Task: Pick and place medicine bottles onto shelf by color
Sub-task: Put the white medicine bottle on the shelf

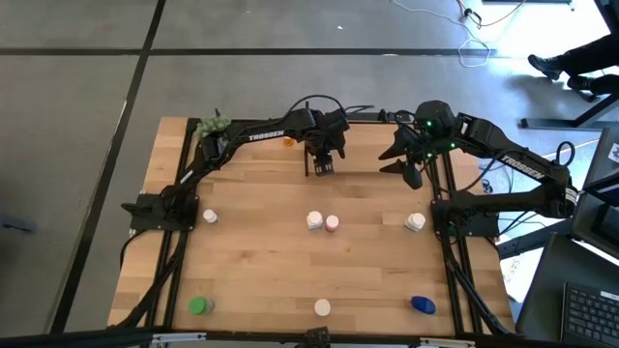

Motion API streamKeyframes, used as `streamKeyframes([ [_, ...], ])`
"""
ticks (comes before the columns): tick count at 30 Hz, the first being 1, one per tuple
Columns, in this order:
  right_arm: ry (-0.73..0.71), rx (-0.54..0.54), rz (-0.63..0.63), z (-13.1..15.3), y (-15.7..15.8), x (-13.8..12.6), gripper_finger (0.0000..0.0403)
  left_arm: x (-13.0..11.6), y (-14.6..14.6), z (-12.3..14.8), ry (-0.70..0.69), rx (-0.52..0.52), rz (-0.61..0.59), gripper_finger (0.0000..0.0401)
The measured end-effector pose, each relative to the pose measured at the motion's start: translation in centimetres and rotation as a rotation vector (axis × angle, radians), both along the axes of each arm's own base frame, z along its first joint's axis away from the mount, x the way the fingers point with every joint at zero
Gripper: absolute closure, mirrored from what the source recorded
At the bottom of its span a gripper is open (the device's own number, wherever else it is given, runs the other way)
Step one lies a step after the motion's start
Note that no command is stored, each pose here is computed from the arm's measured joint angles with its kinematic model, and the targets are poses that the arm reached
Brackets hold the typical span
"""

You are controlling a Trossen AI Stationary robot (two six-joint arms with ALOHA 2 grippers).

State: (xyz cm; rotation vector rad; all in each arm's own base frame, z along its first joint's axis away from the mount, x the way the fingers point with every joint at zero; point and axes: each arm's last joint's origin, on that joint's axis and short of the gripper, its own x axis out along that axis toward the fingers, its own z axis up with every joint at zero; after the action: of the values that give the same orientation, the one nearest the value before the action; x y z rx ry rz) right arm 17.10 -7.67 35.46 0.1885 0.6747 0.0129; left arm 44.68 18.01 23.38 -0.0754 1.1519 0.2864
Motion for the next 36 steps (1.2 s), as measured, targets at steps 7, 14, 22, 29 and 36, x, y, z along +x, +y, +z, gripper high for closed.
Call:
streamKeyframes([
  [7, 0.000, 0.000, 0.000, 0.00, 0.00, 0.00, 0.0215, 0.01, -0.06, 0.06, 0.004, 0.011, -0.016, 0.0206],
  [14, 0.000, 0.000, 0.000, 0.00, 0.00, 0.00, 0.0215, 0.15, -0.07, 0.13, -0.008, 0.022, -0.015, 0.0193],
  [22, 0.000, 0.000, -0.001, 0.00, -0.01, 0.00, 0.0215, 0.22, -0.19, 0.44, -0.010, 0.060, -0.015, 0.0190],
  [29, -0.001, 0.000, -0.001, 0.01, -0.01, -0.01, 0.0215, 0.23, -0.30, 0.45, -0.003, 0.073, -0.003, 0.0190],
  [36, -0.001, 0.000, 0.000, 0.01, 0.00, -0.01, 0.0215, 0.24, -0.50, 0.93, -0.015, 0.088, 0.002, 0.0190],
])
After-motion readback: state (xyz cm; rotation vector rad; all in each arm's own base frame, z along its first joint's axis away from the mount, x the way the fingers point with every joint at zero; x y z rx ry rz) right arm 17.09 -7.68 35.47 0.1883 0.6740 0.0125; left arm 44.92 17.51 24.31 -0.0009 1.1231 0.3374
